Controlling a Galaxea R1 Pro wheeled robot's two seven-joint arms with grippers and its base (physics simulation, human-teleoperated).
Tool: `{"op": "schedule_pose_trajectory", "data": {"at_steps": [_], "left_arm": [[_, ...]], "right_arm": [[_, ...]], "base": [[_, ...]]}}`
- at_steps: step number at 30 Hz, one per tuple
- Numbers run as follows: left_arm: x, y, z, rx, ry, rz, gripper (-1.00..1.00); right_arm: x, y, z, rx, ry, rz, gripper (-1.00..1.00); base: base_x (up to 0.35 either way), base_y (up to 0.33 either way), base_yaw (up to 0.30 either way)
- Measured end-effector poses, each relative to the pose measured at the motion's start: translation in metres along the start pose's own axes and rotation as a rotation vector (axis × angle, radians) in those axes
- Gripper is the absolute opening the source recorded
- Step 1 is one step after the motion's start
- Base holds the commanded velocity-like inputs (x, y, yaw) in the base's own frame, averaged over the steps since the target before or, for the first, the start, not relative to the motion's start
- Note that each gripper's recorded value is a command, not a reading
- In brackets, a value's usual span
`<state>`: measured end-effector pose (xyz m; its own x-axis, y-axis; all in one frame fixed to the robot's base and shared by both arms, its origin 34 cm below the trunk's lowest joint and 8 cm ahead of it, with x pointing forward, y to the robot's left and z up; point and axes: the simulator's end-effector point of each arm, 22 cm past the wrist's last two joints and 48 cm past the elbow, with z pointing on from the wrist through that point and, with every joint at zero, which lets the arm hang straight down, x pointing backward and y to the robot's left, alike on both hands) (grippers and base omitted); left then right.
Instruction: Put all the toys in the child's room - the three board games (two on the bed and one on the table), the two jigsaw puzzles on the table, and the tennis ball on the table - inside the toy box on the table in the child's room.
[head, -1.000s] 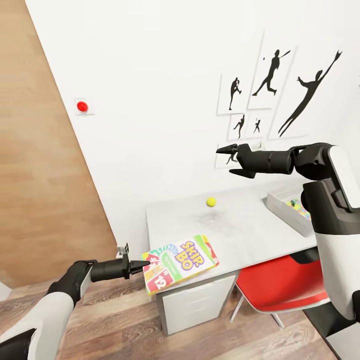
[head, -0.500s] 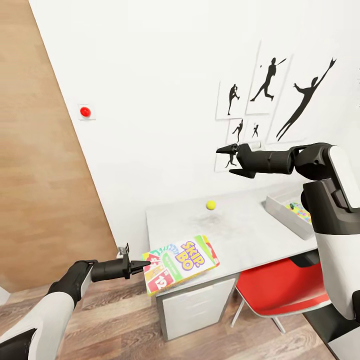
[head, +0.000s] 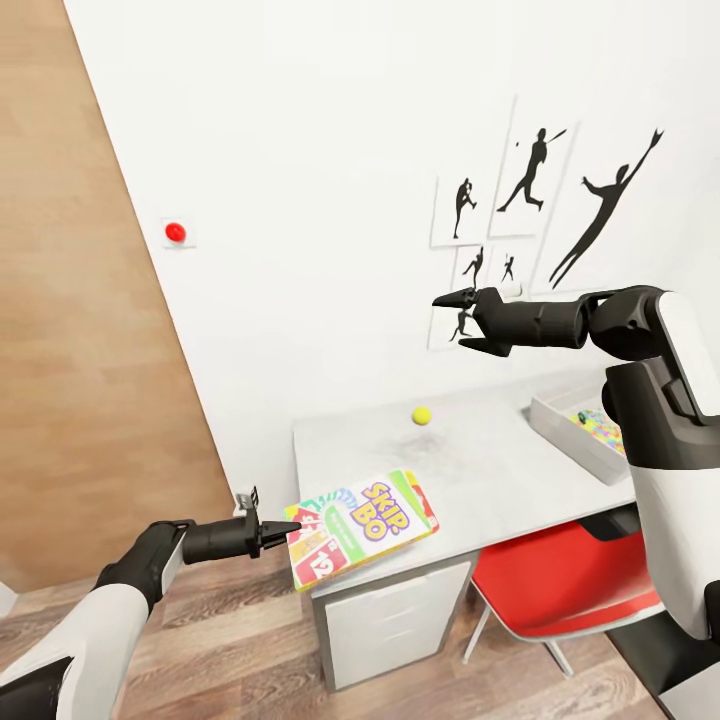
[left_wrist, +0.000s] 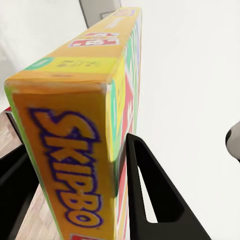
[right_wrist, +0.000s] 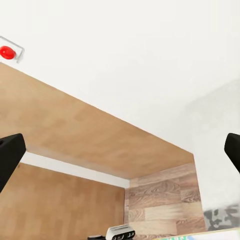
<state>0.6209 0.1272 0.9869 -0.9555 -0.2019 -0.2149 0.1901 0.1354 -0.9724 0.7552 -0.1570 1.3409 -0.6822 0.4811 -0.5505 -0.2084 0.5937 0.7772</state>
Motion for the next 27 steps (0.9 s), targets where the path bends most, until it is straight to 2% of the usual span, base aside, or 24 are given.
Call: {"op": "schedule_pose_trajectory", "data": {"at_steps": [27], "left_arm": [[-0.0001,-0.0003,0.0000,0.000,0.000,0.002,-1.00]], "right_arm": [[-0.0001,0.0003,-0.0002,0.000,0.000,0.000,1.00]], "base": [[0.000,0.000,0.000]]}}
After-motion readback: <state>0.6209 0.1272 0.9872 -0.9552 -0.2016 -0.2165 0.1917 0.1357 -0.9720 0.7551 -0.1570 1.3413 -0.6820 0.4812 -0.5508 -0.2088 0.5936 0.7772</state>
